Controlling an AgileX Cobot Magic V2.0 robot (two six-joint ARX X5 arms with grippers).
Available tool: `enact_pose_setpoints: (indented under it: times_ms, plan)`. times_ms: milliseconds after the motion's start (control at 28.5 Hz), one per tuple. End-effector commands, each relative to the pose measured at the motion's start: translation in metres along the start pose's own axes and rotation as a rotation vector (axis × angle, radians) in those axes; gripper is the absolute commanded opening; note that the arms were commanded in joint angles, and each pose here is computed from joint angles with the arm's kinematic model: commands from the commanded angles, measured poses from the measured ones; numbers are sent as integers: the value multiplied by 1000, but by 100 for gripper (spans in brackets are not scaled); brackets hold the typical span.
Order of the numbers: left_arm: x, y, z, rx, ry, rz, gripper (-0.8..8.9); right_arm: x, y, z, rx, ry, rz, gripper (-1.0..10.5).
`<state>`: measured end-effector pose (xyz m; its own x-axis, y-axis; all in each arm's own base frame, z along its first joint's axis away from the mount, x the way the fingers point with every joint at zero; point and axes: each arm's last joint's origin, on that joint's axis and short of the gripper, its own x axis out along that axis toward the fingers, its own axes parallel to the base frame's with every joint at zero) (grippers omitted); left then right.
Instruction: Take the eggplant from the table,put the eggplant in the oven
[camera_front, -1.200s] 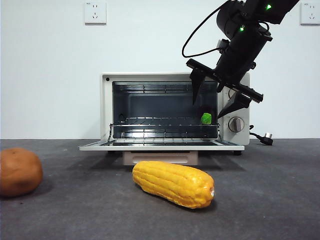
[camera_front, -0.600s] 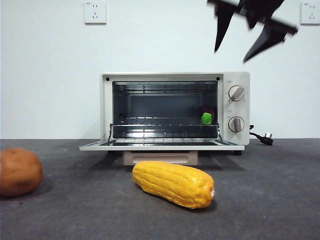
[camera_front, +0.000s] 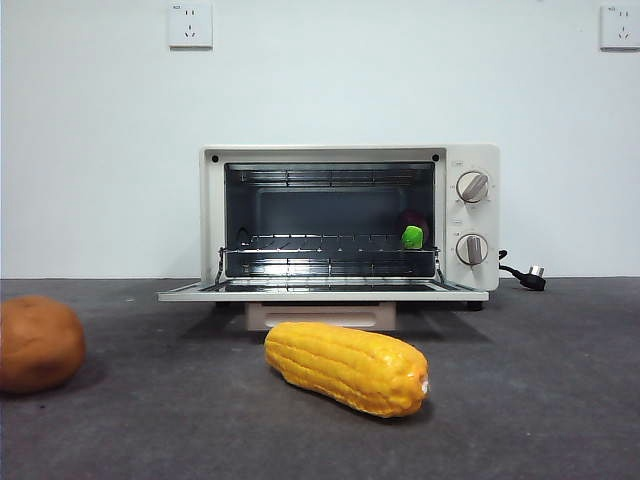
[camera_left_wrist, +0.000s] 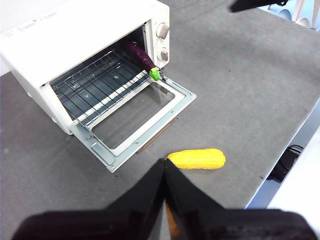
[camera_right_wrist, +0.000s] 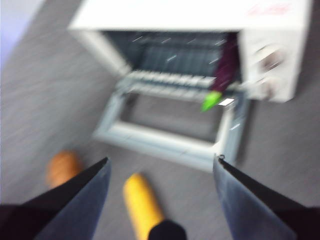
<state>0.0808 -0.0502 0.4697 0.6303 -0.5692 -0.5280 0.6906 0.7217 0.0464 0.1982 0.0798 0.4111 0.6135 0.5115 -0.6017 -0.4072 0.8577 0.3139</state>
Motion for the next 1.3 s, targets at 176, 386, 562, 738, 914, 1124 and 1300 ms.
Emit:
enact_pose_setpoints:
  times_ms: [176, 386, 562, 738, 914, 1124, 1300]
  plan:
    - [3, 1, 1, 11, 1, -4, -6, -46, 15, -27, -66, 42, 96, 343]
    - [9, 2, 4, 9, 11, -6, -6, -68, 21, -39, -100, 6, 114, 249]
    - [16, 4, 7, 10, 11, -6, -6, -71, 21, -42, -130, 23, 111, -17]
    - [23, 7, 11, 10, 11, -5, -6, -71, 20, -44, -137, 40, 109, -12]
    - [34, 10, 17, 33, 14, -6, -6, -71, 20, -44, -141, 43, 112, -12]
    - [59, 23, 26, 38, 26, 20, -6, -71, 20, -48, -150, 76, 117, -12]
    - [85, 48, 31, -28, 44, 23, -6, -73, 23, -52, -164, 93, 132, -12]
